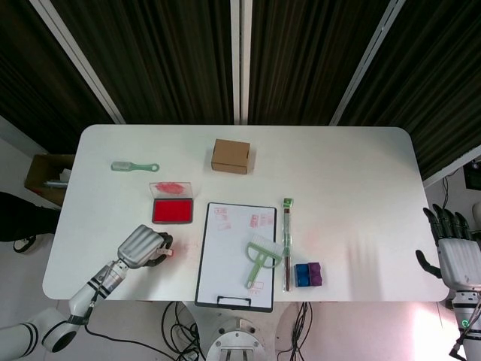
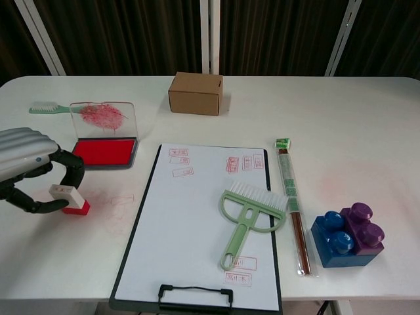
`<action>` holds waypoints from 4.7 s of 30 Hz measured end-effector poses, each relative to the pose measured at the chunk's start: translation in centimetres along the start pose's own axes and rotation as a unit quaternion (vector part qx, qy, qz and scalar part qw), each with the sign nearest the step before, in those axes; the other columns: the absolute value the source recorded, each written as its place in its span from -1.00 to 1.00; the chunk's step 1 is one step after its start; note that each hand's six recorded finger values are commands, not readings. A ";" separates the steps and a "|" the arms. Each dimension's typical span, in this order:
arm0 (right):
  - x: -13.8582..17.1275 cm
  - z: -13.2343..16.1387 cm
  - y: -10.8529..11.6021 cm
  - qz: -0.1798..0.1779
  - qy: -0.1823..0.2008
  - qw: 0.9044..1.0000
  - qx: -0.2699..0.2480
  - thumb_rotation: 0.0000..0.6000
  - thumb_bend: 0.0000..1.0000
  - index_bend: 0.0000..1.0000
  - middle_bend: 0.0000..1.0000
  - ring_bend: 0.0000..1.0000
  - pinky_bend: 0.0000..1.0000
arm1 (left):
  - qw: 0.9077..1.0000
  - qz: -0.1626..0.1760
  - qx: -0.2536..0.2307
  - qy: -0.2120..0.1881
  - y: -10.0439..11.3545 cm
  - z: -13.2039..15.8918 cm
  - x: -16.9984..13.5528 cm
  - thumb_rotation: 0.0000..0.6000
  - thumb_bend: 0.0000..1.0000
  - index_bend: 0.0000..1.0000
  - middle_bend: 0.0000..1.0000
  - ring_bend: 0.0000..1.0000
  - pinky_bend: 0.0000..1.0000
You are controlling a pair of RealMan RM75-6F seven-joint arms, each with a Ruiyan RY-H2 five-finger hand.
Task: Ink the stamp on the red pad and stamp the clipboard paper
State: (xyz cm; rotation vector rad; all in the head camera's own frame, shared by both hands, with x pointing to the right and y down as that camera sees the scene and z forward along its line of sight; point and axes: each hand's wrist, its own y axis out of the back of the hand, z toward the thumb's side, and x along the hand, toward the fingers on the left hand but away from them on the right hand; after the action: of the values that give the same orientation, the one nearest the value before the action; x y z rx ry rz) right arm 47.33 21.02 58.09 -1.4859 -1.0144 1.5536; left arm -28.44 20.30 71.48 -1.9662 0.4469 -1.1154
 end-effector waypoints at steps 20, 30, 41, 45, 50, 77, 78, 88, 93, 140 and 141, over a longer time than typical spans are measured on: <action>0.2 0.1 0.4 -0.004 0.000 1.000 0.003 1.00 -0.51 -1.00 -1.00 -1.00 -1.00 | 0.995 0.057 -0.080 0.017 3.7 -3.5 3.9 1.00 -0.15 0.27 0.26 1.00 1.00; 0.5 0.1 1.2 -0.011 -0.006 1.000 0.007 1.00 -0.50 -1.00 -1.00 -1.00 -1.00 | 0.995 0.040 -0.079 0.040 3.4 -6.2 7.6 1.00 -0.12 0.27 0.26 1.00 1.00; 0.4 0.2 1.3 -0.010 -0.008 1.000 0.010 1.00 -0.49 -1.00 -1.00 -1.00 -1.00 | 0.995 0.035 -0.082 0.052 3.0 -7.1 9.2 1.00 -0.12 0.28 0.27 1.00 1.00; 0.4 0.2 1.2 -0.008 -0.008 1.000 0.010 1.00 -0.48 -1.00 -1.00 -1.00 -1.00 | 0.995 0.036 -0.084 0.051 2.9 -7.0 9.5 1.00 -0.11 0.28 0.27 1.00 1.00; 0.4 0.2 1.1 -0.006 -0.008 1.000 0.011 1.00 -0.48 -1.00 -1.00 -1.00 -1.00 | 0.995 0.028 -0.085 0.052 2.4 -7.0 9.6 1.00 -0.11 0.29 0.28 1.00 1.00; 0.3 0.3 0.7 -0.001 -0.007 1.000 0.011 1.00 -0.46 -1.00 -1.00 -1.00 -1.00 | 0.994 0.023 -0.095 0.058 1.4 -7.6 9.9 1.00 -0.10 0.35 0.35 1.00 1.00; 0.4 0.3 0.7 -0.001 -0.007 1.000 0.010 1.00 -0.46 -1.00 -1.00 -1.00 -1.00 | 0.993 0.025 -0.095 0.057 1.5 -7.6 9.9 1.00 -0.10 0.35 0.35 1.00 1.00; 0.5 0.1 0.8 -0.009 -0.004 1.000 0.004 1.00 -0.46 -1.00 -1.00 -1.00 -1.00 | 0.992 0.053 -0.112 0.027 3.9 -6.0 9.8 1.00 -0.10 0.35 0.35 1.00 1.00; 0.5 0.1 0.7 -0.008 -0.001 1.000 0.001 1.00 -0.46 -1.00 -1.00 -1.00 -1.00 | 0.991 0.063 -0.116 -0.001 5.5 -3.6 9.5 1.00 -0.11 0.33 0.35 1.00 1.00; 0.8 -0.6 0.5 -0.003 0.001 1.000 -0.008 1.00 -0.45 -1.00 -1.00 -1.00 -1.00 | 0.994 -0.016 -0.089 -0.056 1.5 8.0 14.1 1.00 -0.10 0.33 0.34 1.00 1.00; 0.8 -0.6 0.5 -0.003 0.000 1.000 -0.008 1.00 -0.45 -1.00 -1.00 -1.00 -1.00 | 0.994 -0.018 -0.090 -0.055 1.4 8.0 14.1 1.00 -0.10 0.33 0.34 1.00 1.00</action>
State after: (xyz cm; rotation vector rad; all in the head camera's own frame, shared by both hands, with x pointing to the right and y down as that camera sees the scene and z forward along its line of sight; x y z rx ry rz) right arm 47.91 21.61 57.31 -1.4932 -1.0318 1.5441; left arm -13.91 14.30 75.85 -2.1878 0.4687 -1.0123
